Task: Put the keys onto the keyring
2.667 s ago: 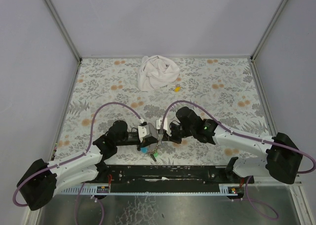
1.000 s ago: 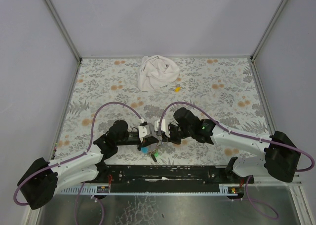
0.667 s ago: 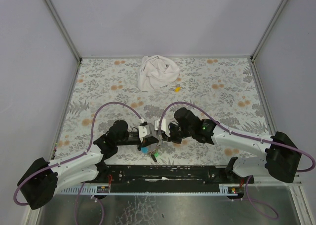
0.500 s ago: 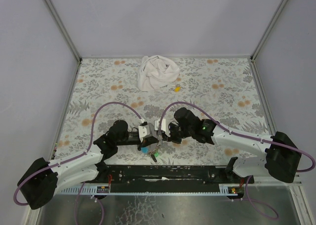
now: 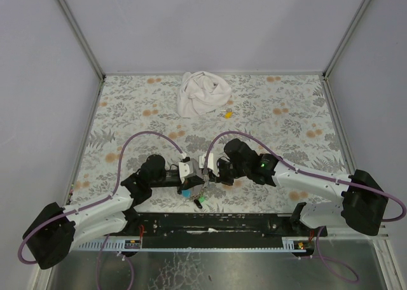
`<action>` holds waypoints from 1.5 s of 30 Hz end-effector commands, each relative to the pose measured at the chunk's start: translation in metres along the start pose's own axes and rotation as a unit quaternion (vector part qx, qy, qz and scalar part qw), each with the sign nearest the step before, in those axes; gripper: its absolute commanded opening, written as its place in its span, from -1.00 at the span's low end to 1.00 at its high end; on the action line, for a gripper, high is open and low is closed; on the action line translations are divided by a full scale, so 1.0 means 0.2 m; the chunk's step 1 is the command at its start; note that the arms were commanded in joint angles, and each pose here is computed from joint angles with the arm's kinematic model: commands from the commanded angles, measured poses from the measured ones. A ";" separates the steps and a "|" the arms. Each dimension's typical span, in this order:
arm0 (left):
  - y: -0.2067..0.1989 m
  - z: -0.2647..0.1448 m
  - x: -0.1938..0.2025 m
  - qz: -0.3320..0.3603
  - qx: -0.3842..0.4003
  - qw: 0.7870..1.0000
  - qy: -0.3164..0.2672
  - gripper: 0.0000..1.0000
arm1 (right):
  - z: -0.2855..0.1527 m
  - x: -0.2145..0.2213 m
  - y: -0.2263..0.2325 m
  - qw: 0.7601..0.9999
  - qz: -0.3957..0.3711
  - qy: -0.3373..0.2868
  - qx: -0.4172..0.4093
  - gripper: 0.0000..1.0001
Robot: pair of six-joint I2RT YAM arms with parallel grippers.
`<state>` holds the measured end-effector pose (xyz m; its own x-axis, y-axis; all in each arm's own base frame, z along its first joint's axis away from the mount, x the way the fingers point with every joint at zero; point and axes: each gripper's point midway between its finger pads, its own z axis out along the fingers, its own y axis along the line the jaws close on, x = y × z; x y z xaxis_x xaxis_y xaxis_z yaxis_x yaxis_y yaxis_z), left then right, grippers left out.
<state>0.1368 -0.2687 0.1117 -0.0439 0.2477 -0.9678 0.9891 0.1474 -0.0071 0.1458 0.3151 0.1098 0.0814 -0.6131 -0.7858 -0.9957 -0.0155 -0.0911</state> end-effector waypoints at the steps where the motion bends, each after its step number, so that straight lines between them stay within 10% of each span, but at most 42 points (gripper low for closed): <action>1: 0.05 0.02 -0.17 0.032 -0.011 0.998 -0.047 -1.00 | -0.02 -0.16 0.00 0.999 -0.025 -0.044 -0.007 -1.00; 45: 0.07 0.01 -0.18 0.030 -0.026 0.998 -0.050 -1.00 | -0.02 -0.17 0.03 0.999 -0.023 -0.045 -0.015 -1.00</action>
<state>0.1398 -0.2679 0.1120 -0.0438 0.2486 -0.9676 0.9863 0.1650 -0.0022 0.1433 0.3162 0.1097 0.0861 -0.6128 -0.7856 -0.9956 -0.0232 -0.0911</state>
